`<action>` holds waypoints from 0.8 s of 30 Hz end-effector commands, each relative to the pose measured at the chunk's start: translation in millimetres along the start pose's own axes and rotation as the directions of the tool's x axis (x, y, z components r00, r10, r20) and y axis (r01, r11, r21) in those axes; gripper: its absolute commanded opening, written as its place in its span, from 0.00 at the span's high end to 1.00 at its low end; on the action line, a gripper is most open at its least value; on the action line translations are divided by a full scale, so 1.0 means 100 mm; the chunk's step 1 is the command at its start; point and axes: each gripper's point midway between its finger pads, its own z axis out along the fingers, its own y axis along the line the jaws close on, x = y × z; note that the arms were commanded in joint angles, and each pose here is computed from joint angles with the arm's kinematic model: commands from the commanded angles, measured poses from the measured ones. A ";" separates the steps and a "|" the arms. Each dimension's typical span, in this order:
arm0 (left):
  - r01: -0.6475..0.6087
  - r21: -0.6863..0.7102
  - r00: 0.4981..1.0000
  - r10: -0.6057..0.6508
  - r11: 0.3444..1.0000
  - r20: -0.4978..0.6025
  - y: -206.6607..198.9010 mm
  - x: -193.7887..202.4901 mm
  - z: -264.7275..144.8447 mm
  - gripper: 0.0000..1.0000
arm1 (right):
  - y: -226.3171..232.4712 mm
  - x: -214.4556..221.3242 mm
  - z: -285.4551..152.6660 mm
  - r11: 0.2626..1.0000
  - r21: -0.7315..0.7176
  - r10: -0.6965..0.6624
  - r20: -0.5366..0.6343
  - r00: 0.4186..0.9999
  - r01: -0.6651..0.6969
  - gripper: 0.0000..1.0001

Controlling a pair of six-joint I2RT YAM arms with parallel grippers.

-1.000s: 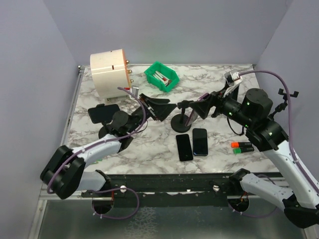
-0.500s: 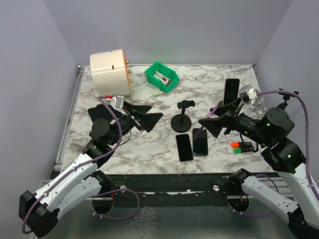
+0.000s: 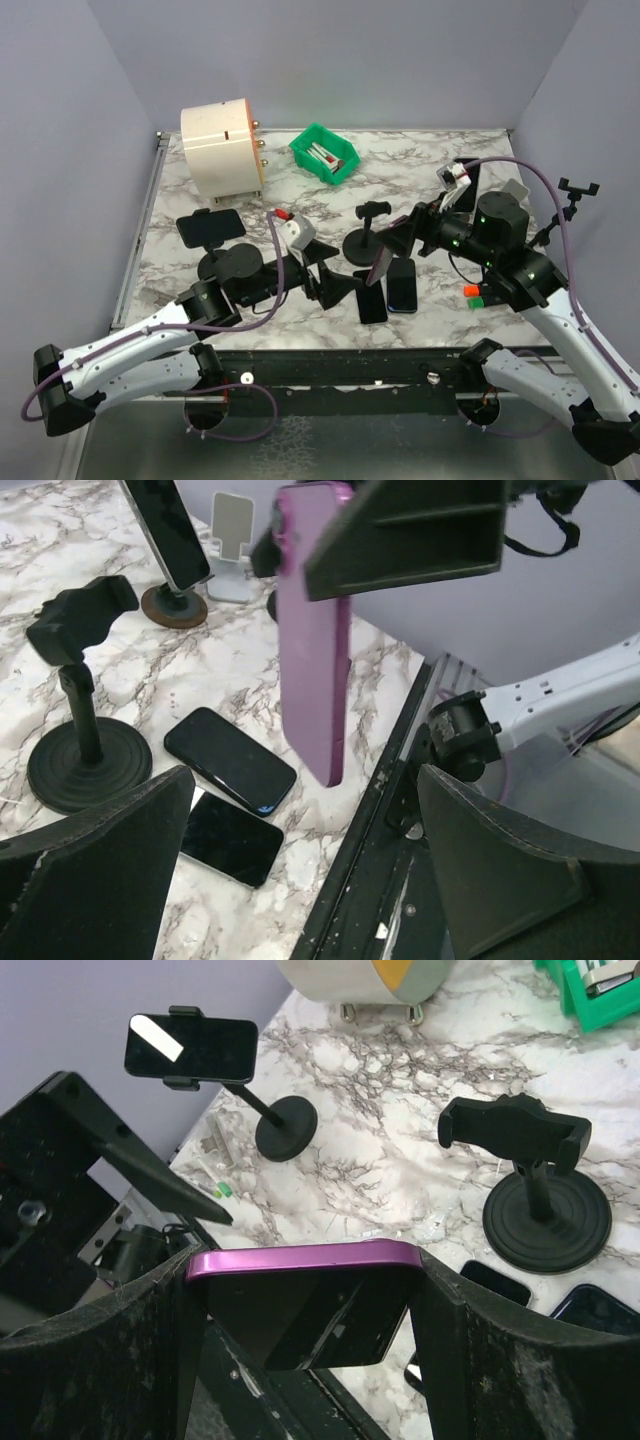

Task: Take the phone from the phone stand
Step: Place the phone at the center of the board.

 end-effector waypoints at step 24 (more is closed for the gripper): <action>-0.297 -0.166 0.952 0.277 0.940 -0.134 0.05 0.01 0.65 0.46 | 0.11 -0.28 0.10 0.994 -0.005 0.111 0.042 0.993 -0.111 1.00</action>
